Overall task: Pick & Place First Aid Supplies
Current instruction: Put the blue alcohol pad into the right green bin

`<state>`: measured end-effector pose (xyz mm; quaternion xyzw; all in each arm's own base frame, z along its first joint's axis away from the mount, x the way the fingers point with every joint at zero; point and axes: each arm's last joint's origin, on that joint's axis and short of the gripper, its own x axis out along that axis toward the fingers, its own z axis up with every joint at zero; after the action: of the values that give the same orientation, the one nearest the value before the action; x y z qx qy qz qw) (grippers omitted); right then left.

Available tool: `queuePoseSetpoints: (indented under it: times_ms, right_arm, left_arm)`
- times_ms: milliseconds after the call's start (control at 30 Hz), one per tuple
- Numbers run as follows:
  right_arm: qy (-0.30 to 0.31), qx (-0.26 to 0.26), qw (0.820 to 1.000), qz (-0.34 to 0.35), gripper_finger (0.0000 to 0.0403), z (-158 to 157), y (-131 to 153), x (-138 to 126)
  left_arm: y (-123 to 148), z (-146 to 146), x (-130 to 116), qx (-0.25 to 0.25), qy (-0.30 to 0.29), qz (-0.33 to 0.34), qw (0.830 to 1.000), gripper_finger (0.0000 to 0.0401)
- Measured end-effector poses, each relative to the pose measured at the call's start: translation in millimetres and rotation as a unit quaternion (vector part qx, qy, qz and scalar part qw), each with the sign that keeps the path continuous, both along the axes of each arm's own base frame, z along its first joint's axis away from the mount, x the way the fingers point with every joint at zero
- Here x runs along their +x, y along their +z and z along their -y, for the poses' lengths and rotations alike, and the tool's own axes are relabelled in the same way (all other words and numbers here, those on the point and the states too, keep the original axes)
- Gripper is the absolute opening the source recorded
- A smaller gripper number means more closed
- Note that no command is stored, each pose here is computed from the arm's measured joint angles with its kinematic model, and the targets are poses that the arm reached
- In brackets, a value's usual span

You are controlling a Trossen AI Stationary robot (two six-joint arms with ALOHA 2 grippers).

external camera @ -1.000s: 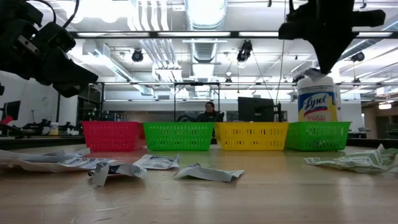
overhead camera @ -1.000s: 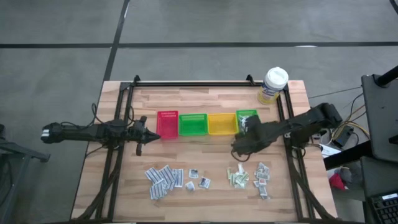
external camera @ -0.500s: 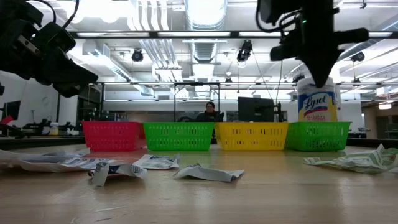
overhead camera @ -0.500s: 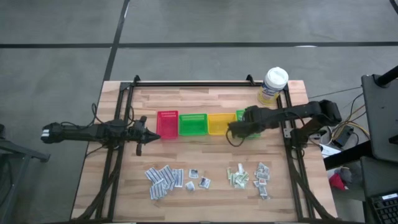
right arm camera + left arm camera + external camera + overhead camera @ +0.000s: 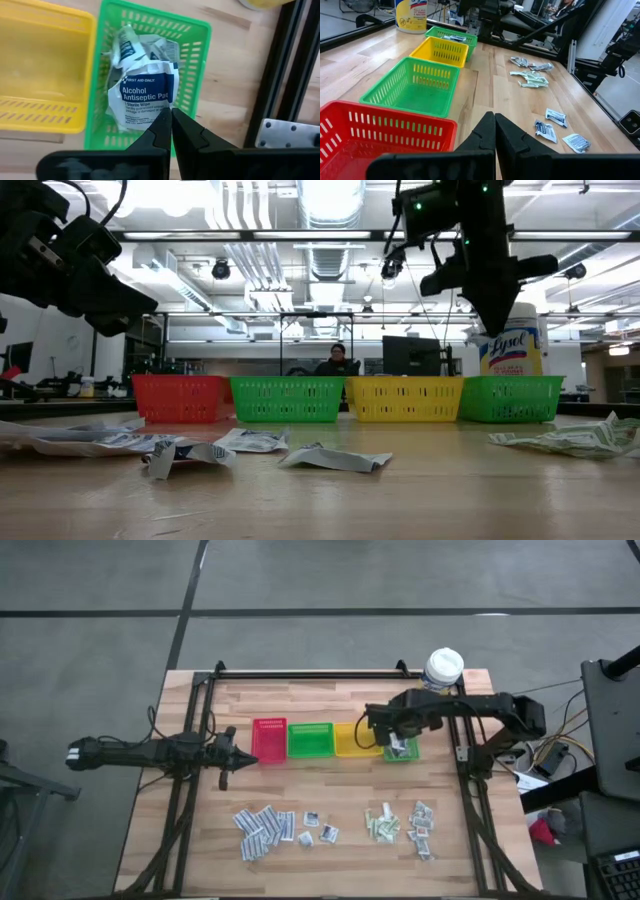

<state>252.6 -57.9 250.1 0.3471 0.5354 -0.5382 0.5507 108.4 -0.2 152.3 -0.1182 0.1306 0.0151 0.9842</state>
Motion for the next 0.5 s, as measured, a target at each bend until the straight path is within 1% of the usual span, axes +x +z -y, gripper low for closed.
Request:
queuePoseSetpoints:
  times_ms: [167,267,333,500]
  right_arm:
    - [-0.013,0.017,1.0,-0.015,0.0008,8,-11,-7]
    - [-0.019,0.029,0.999,-0.022,0.0008,10,-23,-11]
    - [-0.018,0.04,0.999,-0.021,0.0008,9,-33,-13]
    - [-0.01,0.047,0.999,-0.004,0.0008,8,-57,-16]
  left_arm:
    - [0,0,0,0.0,0.0,0.0,1.0,0.0]
    - [0,0,0,0.0,0.0,0.0,1.0,0.0]
    - [0,0,0,0.0,0.0,0.0,1.0,0.0]
    - [0,0,0,0.0,0.0,0.0,1.0,0.0]
